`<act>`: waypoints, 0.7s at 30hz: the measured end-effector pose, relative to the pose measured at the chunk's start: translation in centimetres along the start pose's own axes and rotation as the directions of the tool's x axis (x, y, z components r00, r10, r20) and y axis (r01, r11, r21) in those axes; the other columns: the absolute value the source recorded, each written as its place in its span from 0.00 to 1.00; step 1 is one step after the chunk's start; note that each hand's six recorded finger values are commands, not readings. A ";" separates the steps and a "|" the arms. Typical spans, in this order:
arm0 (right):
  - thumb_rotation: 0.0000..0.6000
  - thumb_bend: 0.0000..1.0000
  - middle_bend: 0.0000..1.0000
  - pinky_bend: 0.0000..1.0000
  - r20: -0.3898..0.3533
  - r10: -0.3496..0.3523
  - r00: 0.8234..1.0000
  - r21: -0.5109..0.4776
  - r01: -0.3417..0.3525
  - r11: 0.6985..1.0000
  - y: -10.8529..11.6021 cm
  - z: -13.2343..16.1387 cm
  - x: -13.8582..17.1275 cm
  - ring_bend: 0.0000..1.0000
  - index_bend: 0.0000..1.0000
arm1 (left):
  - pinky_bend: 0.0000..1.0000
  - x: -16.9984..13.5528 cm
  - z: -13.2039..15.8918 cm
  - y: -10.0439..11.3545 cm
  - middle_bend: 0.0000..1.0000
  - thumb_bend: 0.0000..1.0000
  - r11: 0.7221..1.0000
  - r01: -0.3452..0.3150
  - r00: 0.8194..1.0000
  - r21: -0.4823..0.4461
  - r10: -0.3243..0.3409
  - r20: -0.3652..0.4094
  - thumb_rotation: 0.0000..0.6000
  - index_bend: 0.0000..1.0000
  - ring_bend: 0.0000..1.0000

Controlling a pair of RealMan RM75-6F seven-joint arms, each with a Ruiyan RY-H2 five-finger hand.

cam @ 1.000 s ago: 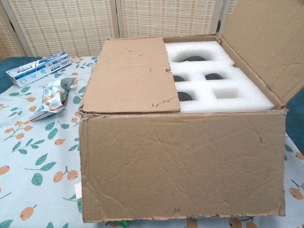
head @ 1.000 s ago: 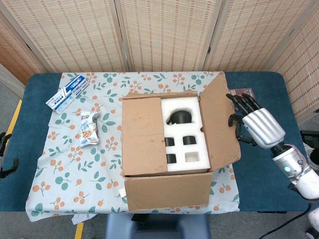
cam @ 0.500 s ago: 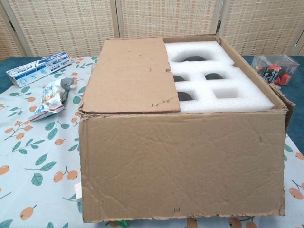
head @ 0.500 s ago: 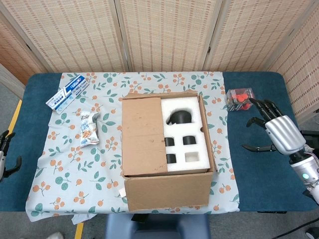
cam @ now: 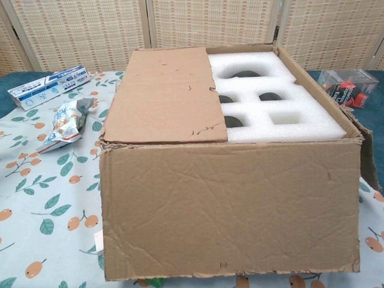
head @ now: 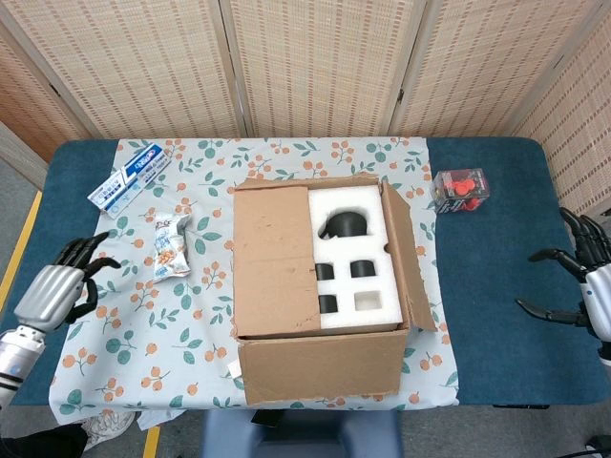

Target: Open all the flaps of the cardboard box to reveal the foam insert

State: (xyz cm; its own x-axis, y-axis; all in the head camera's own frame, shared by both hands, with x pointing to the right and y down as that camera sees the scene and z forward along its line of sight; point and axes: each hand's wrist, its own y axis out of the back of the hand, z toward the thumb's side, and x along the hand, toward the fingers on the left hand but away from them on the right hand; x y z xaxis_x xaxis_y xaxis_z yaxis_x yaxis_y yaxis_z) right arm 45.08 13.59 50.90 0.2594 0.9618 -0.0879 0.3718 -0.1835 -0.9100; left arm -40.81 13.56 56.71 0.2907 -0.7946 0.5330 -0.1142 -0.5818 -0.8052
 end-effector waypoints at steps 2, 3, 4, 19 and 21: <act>0.47 0.22 0.00 0.00 0.002 -0.035 0.999 -0.016 0.035 0.999 0.9 -0.2 0.5 0.00 0.41 | 0.00 1.8 2.1 0.6 0.00 1.00 0.999 0.021 0.998 0.026 -0.023 0.060 1.00 0.38 0.00; 0.48 0.22 0.00 0.00 0.005 -0.053 0.999 -0.027 0.053 0.998 1.4 -0.3 0.6 0.00 0.41 | 0.00 2.5 2.9 0.9 0.00 1.00 0.999 0.030 0.996 0.035 -0.033 0.082 1.00 0.39 0.00; 0.48 0.22 0.00 0.00 0.008 -0.063 0.998 -0.035 0.063 0.997 1.7 -0.4 0.8 0.00 0.41 | 0.00 3.4 4.0 1.1 0.00 1.00 0.998 0.042 0.993 0.047 -0.047 0.108 1.00 0.39 0.00; 0.47 0.22 0.00 0.00 0.041 -0.059 0.997 -0.133 0.064 0.989 4.1 -3.1 0.2 0.00 0.41 | 0.00 12.2 17.9 2.2 0.00 1.00 0.977 0.205 0.905 0.056 -0.211 0.369 1.00 0.47 0.00; 0.48 0.22 0.00 0.00 0.040 -0.063 0.997 -0.146 0.068 0.987 4.4 -3.3 0.2 0.00 0.41 | 0.00 12.9 19.3 1.7 0.00 1.00 0.974 0.218 0.891 0.059 -0.223 0.396 1.00 0.47 0.00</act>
State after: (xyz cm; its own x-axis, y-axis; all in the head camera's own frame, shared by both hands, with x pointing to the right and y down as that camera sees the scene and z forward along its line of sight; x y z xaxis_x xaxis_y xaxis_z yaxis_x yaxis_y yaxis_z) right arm 49.67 12.26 48.16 0.2000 0.9787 -0.0468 0.5145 -0.1456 -0.8450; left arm -18.93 5.69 57.18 0.6605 -0.5094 0.5515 0.0085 -0.7295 -0.6839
